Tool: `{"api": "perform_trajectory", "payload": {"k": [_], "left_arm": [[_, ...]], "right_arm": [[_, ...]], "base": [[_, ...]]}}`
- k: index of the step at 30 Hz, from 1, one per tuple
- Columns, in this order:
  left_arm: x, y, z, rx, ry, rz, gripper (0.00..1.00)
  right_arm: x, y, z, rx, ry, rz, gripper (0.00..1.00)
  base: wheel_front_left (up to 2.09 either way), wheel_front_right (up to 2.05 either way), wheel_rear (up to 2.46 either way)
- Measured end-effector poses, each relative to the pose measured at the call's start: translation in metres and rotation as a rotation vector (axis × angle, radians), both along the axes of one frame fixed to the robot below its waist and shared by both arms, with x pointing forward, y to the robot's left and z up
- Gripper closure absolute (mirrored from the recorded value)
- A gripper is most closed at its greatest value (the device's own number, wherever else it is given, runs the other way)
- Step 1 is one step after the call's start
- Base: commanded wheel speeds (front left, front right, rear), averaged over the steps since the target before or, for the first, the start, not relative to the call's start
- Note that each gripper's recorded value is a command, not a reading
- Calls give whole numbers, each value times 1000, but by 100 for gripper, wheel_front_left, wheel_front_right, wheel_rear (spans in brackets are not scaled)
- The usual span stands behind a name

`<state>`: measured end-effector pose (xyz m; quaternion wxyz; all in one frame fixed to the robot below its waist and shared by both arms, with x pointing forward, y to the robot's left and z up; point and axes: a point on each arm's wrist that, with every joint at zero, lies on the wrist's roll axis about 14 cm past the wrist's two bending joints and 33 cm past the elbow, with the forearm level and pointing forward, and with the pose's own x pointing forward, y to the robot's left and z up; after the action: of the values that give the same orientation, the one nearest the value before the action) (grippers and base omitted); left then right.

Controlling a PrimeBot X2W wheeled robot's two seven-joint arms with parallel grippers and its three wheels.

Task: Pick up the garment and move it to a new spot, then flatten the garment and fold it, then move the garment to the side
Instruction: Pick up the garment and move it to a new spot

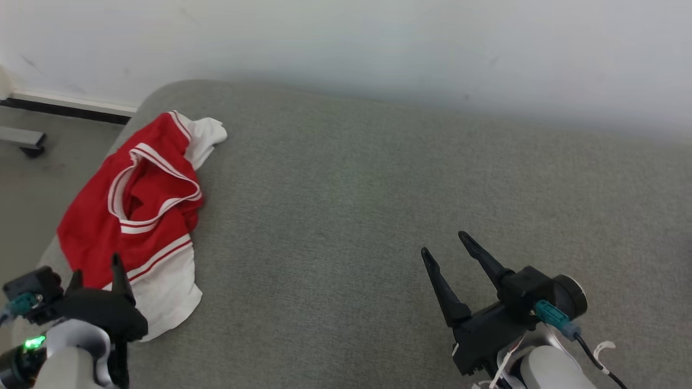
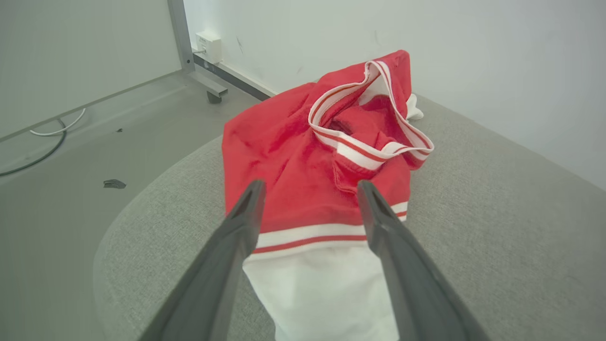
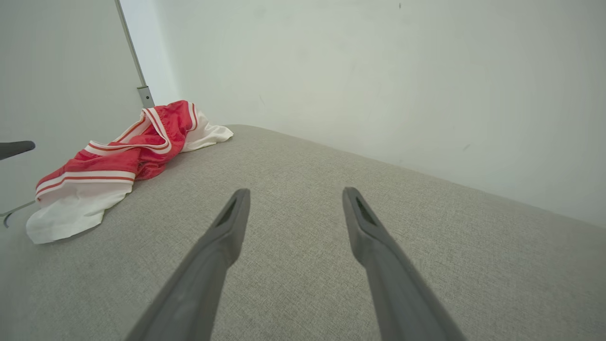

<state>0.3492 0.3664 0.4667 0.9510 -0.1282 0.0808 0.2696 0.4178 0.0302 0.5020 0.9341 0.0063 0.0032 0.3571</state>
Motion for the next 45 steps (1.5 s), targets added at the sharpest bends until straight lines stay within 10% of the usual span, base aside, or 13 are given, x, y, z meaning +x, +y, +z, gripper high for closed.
{"api": "perform_trajectory", "payload": {"k": [15, 16, 17, 18, 33, 45], "left_arm": [[69, -23, -92, -273, 388, -47, 0], [72, -24, -94, -268, 400, -57, 20], [75, -27, -97, -265, 412, -84, 95], [78, -31, -99, -267, 423, -111, 100], [145, -15, 45, -31, 151, -267, 100], [181, -153, 224, 136, -250, -646, 100]], "right_arm": [[26, -54, -32, -35, 71, -96, 0], [27, -59, -34, -37, 76, -111, 0], [27, -65, -36, -39, 83, -126, 0], [27, -70, -39, -41, 90, -142, 0], [6, -78, -22, 46, 71, -217, 0], [-20, -114, -10, 94, 48, -353, 0]], "base": [[0, 0, 0], [0, 0, 0], [0, 0, 0], [0, 0, 0], [0, 0, 0], [0, 0, 0]]}}
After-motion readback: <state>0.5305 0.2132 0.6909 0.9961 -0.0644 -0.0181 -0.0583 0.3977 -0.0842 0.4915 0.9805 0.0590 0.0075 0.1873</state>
